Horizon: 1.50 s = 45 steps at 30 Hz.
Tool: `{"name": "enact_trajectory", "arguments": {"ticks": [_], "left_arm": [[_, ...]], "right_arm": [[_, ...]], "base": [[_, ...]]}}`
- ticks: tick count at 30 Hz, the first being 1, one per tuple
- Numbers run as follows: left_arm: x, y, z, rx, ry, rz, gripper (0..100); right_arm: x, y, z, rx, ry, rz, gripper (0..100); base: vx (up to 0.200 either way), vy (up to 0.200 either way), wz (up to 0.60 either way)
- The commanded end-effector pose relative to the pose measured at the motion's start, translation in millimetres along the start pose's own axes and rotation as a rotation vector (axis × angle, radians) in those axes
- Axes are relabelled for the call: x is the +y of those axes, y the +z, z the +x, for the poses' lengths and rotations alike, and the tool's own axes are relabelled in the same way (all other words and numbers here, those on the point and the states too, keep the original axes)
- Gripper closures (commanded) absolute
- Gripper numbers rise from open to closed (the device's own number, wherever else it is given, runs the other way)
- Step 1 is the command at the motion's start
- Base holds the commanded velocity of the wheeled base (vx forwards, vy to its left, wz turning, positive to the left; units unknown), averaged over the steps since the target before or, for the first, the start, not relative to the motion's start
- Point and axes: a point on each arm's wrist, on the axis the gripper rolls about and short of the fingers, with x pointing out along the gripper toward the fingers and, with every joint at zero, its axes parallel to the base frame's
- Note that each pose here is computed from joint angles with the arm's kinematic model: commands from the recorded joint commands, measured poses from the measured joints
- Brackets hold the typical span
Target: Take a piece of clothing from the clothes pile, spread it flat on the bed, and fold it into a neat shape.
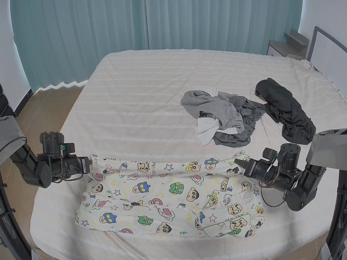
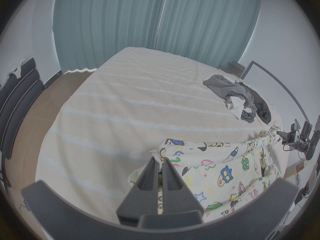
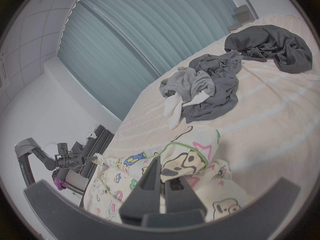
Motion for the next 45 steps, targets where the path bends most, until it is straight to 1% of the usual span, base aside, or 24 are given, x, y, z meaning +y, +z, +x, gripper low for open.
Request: {"name": "enact_trajectory", "arguments": {"ticks": [1, 4, 5, 9, 14, 17, 20, 22, 23, 25, 32, 33, 34, 39, 43, 45], "left_arm": [[2.1, -20.9, -12.5, 0.021, 0.004, -0.013, 100], [0.9, -30.8, -16.6, 0.027, -0.021, -0.01, 100], [-0.2, -36.8, -19.1, 0.037, -0.032, 0.001, 100], [-0.3, -49.2, -23.2, 0.069, -0.039, 0.026, 100], [-0.7, -58.8, -26.1, 0.104, -0.038, 0.02, 100], [-0.3, -59.7, -26.6, 0.108, -0.036, 0.018, 100], [0.5, -71.5, -27.5, 0.155, -0.035, 0.032, 100], [1.4, -75.5, -28.2, 0.17, -0.034, 0.042, 100], [2.0, -81.8, -28.5, 0.194, -0.036, 0.056, 100], [2.2, -85.6, -28.2, 0.21, -0.038, 0.064, 100], [2.4, -92.7, -28.8, 0.239, -0.038, 0.058, 100], [2.4, -92.0, -28.8, 0.236, -0.038, 0.059, 0], [2.3, -92.0, -28.8, 0.236, -0.04, 0.058, 0], [3.2, -90.1, -34.3, 0.217, -0.031, 0.057, 0], [12.7, -87.4, -50.1, 0.184, 0.005, 0.028, 0], [19.3, -86.0, -58.4, 0.164, -0.008, 0.001, 0]], "right_arm": [[-2.0, -18.2, -19.2, 0.066, 0.007, 0.014, 100], [-2.0, -28.7, -26.2, 0.114, 0.009, 0.018, 100], [-3.2, -35.3, -30.5, 0.143, 0.007, 0.025, 100], [-8.3, -47.3, -35.5, 0.192, 0.0, 0.032, 100], [-12.0, -58.1, -41.9, 0.25, -0.007, 0.024, 100], [-12.6, -59.4, -42.0, 0.26, -0.001, 0.022, 100], [-14.8, -63.1, -41.5, 0.275, -0.005, 0.019, 100], [-16.4, -65.8, -41.4, 0.285, -0.011, 0.022, 100], [-18.2, -67.6, -41.0, 0.291, -0.017, 0.023, 100], [-18.9, -69.1, -41.5, 0.298, -0.019, 0.026, 100], [-21.2, -72.2, -44.7, 0.314, -0.035, 0.037, 100], [-21.0, -71.9, -44.8, 0.313, -0.034, 0.035, 100], [-20.8, -71.7, -45.2, 0.313, -0.034, 0.035, 0], [-17.9, -66.8, -49.5, 0.298, -0.032, 0.032, 0], [-15.7, -57.4, -60.0, 0.27, -0.042, 0.033, 0], [-13.6, -51.9, -66.3, 0.253, -0.044, 0.034, 0]], "base": [[0.0, 0.0, 0.0], [0.0, 0.0, 0.0], [0.0, 0.0, 0.0], [0.0, 0.0, 0.0], [0.0, 0.0, 0.0], [0.0, 0.0, 0.0], [0.0, 0.0, 0.0], [0.0, 0.0, 0.0], [0.0, 0.0, 0.0], [0.0, 0.0, 0.0], [0.0, 0.0, 0.0], [0.0, 0.0, 0.0], [0.0, 0.0, 0.0], [0.0, 0.0, 0.0], [0.0, 0.0, 0.0], [0.0, 0.0, 0.0]]}}
